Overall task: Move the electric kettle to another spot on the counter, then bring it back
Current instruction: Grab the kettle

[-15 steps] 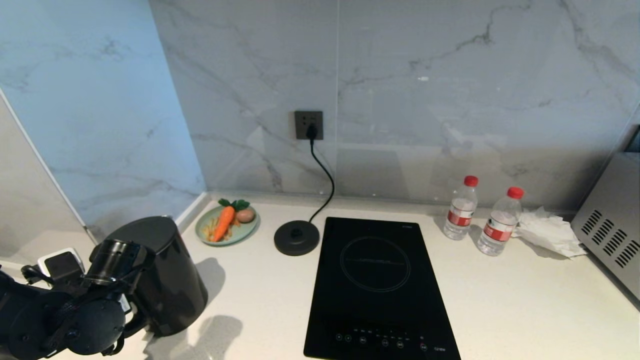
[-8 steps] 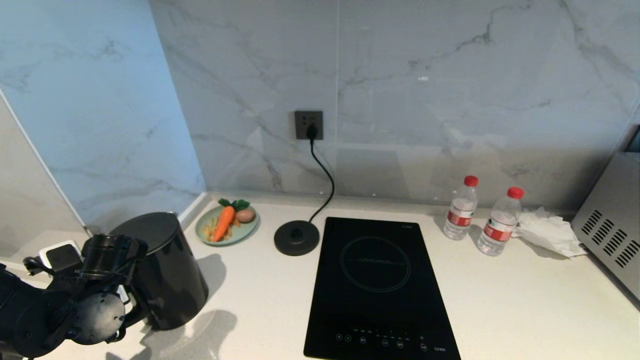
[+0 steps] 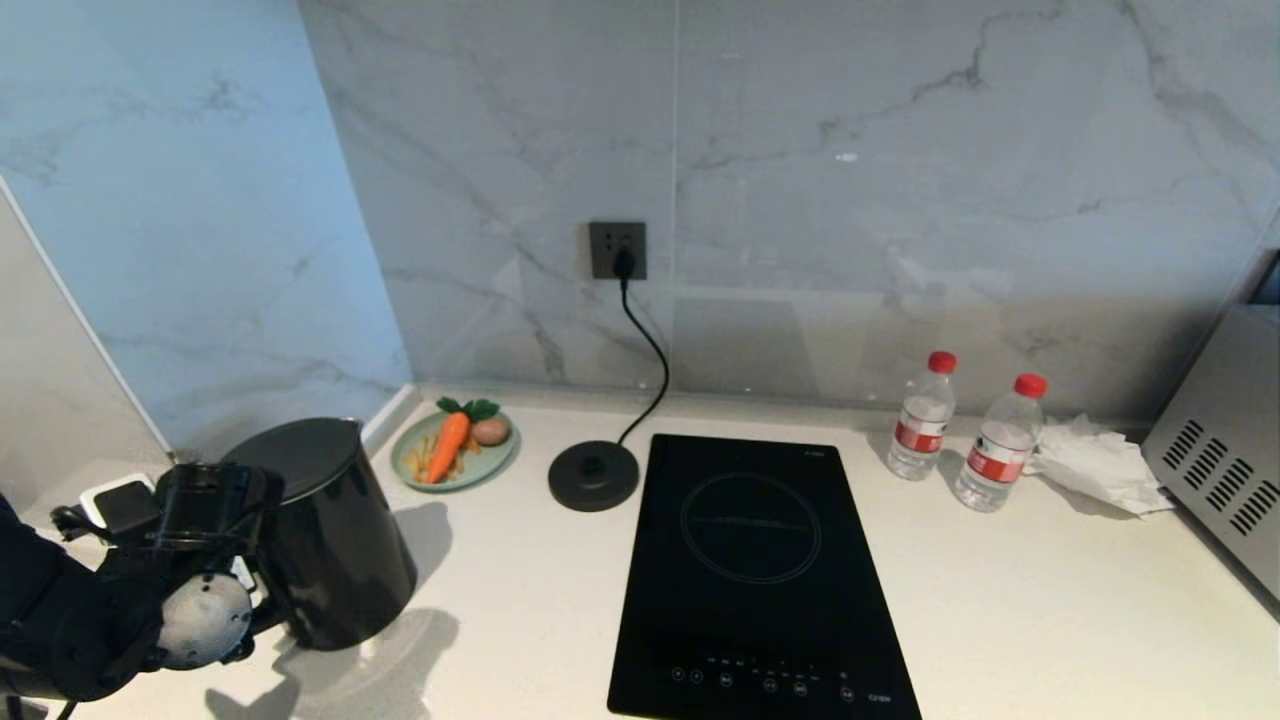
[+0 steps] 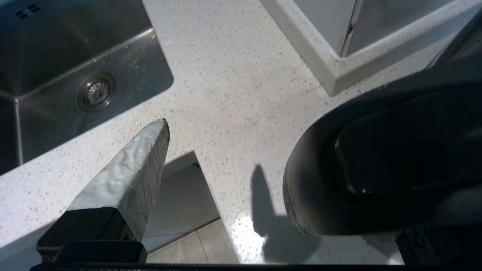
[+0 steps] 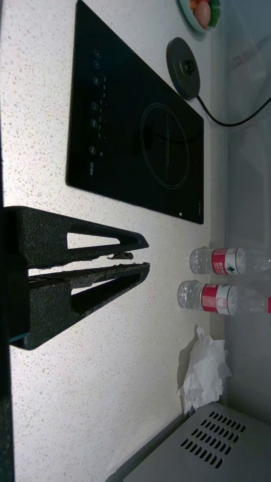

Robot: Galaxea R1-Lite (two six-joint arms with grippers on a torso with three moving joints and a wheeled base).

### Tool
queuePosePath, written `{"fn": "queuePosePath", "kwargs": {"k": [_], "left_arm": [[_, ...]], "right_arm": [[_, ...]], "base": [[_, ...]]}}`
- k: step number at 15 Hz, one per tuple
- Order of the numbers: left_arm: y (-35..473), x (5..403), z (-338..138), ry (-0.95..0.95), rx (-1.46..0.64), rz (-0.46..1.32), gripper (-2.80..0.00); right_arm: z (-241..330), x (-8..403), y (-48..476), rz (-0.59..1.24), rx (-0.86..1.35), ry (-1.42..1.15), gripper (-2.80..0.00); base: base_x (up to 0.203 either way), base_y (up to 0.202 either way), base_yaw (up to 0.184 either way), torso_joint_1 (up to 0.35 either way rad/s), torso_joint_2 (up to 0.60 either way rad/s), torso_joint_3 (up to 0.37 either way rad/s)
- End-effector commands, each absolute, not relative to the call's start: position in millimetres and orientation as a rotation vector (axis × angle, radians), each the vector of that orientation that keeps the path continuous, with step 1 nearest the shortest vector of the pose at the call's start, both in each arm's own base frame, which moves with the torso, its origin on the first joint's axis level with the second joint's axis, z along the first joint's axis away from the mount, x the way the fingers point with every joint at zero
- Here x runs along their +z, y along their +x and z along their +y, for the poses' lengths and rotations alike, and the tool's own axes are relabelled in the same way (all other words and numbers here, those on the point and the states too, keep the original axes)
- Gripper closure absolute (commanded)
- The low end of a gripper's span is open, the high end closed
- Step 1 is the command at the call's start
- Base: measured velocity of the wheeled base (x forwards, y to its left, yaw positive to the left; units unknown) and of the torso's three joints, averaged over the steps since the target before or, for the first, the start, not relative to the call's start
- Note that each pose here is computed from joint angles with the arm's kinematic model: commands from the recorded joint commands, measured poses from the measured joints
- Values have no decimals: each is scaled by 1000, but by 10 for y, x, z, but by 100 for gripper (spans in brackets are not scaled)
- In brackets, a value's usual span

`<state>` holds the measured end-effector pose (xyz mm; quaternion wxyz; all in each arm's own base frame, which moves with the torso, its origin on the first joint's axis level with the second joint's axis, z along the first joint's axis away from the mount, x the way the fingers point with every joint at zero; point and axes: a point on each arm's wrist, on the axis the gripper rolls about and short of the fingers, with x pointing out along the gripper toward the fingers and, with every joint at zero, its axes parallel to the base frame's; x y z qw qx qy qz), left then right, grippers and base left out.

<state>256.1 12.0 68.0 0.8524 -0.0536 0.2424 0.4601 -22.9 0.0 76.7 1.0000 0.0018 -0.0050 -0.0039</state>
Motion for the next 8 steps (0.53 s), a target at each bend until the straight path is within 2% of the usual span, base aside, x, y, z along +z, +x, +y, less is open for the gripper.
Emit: {"fn": "queuePosePath", "kwargs": {"k": [1, 8], "left_arm": [[2649, 612, 188, -111, 976, 493, -280], [2647, 733, 333, -175, 926, 467, -280]], "right_arm": [[0, 764, -228, -9, -8, 3, 0], [0, 766, -228, -11, -8, 4, 0]], "base": [[0, 0, 0, 0, 0, 0], [0, 0, 0, 0, 0, 0]]}}
